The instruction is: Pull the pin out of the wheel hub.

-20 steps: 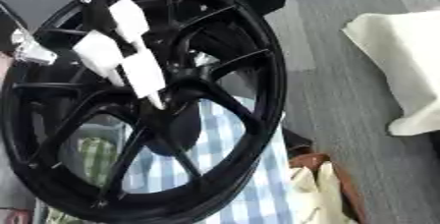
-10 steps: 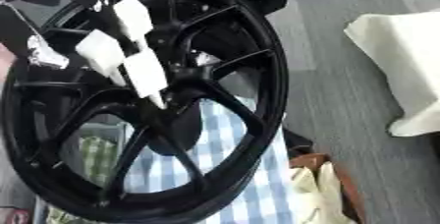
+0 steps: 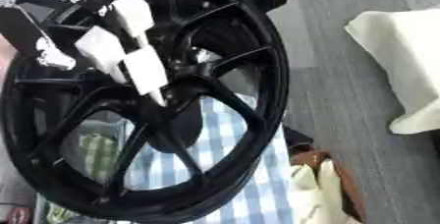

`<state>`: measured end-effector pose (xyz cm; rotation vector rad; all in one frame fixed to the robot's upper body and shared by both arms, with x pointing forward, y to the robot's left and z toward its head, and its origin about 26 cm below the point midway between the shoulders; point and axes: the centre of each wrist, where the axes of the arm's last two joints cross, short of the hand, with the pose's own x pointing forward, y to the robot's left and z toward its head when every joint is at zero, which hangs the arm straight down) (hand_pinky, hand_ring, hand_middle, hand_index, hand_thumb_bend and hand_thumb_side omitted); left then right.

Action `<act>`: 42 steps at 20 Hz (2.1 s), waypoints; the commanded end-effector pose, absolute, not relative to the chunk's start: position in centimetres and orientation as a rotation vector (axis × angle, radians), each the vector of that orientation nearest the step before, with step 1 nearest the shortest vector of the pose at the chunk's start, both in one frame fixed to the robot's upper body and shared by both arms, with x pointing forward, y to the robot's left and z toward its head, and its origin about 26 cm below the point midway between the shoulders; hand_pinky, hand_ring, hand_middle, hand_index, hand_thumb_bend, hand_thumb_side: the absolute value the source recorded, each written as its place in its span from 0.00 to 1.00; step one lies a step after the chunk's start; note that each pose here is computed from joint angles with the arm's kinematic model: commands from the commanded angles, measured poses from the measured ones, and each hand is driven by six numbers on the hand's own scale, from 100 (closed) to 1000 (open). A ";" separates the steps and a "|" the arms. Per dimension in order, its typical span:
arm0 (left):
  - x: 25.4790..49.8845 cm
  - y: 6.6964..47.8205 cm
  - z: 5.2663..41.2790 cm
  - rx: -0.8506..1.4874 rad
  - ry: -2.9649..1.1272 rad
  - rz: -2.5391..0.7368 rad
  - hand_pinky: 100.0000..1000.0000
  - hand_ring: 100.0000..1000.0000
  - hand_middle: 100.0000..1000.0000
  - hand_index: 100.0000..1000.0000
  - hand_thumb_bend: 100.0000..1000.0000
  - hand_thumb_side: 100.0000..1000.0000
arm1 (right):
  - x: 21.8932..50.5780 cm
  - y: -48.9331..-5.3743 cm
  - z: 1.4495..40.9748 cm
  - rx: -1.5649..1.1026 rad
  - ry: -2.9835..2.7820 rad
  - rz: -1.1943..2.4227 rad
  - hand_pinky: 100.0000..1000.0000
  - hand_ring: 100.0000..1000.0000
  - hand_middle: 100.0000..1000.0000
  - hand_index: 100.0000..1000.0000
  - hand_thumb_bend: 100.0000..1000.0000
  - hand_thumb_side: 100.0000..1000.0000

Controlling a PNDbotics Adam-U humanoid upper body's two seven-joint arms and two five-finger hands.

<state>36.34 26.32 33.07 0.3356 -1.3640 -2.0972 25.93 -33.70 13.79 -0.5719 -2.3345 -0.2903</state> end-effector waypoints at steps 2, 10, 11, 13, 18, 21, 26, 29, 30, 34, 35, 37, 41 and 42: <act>36.2 26.6 34.0 0.376 -1.369 -2.104 0.73 0.53 0.57 0.71 0.21 0.34 | 25.9 -33.7 14.6 -0.569 -2.365 -0.291 0.80 0.67 0.68 0.65 0.00 0.41; 36.3 26.6 34.1 0.370 -1.376 -2.094 0.69 0.48 0.52 0.67 0.10 0.27 | 25.9 -33.7 14.6 -0.568 -2.366 -0.298 0.80 0.67 0.68 0.65 0.00 0.42; 36.3 26.6 34.1 0.371 -1.376 -2.092 0.69 0.48 0.51 0.66 0.09 0.26 | 25.9 -33.7 14.6 -0.568 -2.366 -0.300 0.80 0.67 0.68 0.65 0.00 0.42; 36.3 26.6 34.2 0.372 -1.377 -2.088 0.68 0.47 0.50 0.65 0.07 0.24 | 25.9 -33.7 14.6 -0.568 -2.366 -0.302 0.80 0.67 0.68 0.65 0.00 0.42; 36.2 26.7 34.3 0.376 -1.380 -2.078 0.64 0.43 0.45 0.59 0.01 0.17 | 25.9 -33.7 14.6 -0.569 -2.366 -0.305 0.80 0.67 0.68 0.65 0.00 0.42; 36.2 26.8 34.4 0.377 -1.384 -2.073 0.63 0.40 0.41 0.55 0.00 0.14 | 25.9 -33.7 14.6 -0.567 -2.365 -0.307 0.80 0.67 0.68 0.65 0.00 0.42; 36.0 26.9 34.7 0.378 -1.398 -2.064 0.59 0.35 0.35 0.48 0.00 0.12 | 25.9 -33.7 14.6 -0.567 -2.364 -0.311 0.80 0.67 0.68 0.65 0.00 0.43; 35.6 27.0 35.3 0.378 -1.423 -2.056 0.59 0.33 0.33 0.45 0.00 0.10 | 25.9 -33.7 14.6 -0.567 -2.363 -0.315 0.80 0.67 0.68 0.65 0.00 0.43; 35.5 27.0 35.4 0.378 -1.431 -2.054 0.59 0.33 0.32 0.44 0.00 0.09 | 25.9 -33.7 14.6 -0.567 -2.363 -0.315 0.80 0.67 0.69 0.65 0.00 0.43; 34.8 27.1 36.3 0.381 -1.471 -2.040 0.57 0.31 0.30 0.42 0.00 0.05 | 25.8 -33.8 14.6 -0.570 -2.364 -0.317 0.80 0.67 0.69 0.65 0.00 0.43; 34.6 27.2 36.5 0.380 -1.482 -2.034 0.57 0.30 0.30 0.41 0.00 0.04 | 25.8 -33.8 14.6 -0.571 -2.363 -0.318 0.80 0.67 0.69 0.65 0.00 0.43; 34.2 27.3 37.0 0.381 -1.502 -2.026 0.57 0.30 0.29 0.41 0.00 0.03 | 25.8 -33.8 14.6 -0.573 -2.363 -0.319 0.80 0.67 0.69 0.65 0.00 0.43; 33.3 27.5 37.9 0.397 -1.560 -2.001 0.56 0.30 0.29 0.41 0.00 0.03 | 25.8 -33.9 14.6 -0.576 -2.366 -0.317 0.81 0.67 0.69 0.66 0.00 0.42; 33.0 27.5 38.2 0.403 -1.582 -1.991 0.56 0.29 0.29 0.41 0.00 0.03 | 25.8 -33.9 14.6 -0.577 -2.367 -0.315 0.81 0.67 0.69 0.65 0.00 0.42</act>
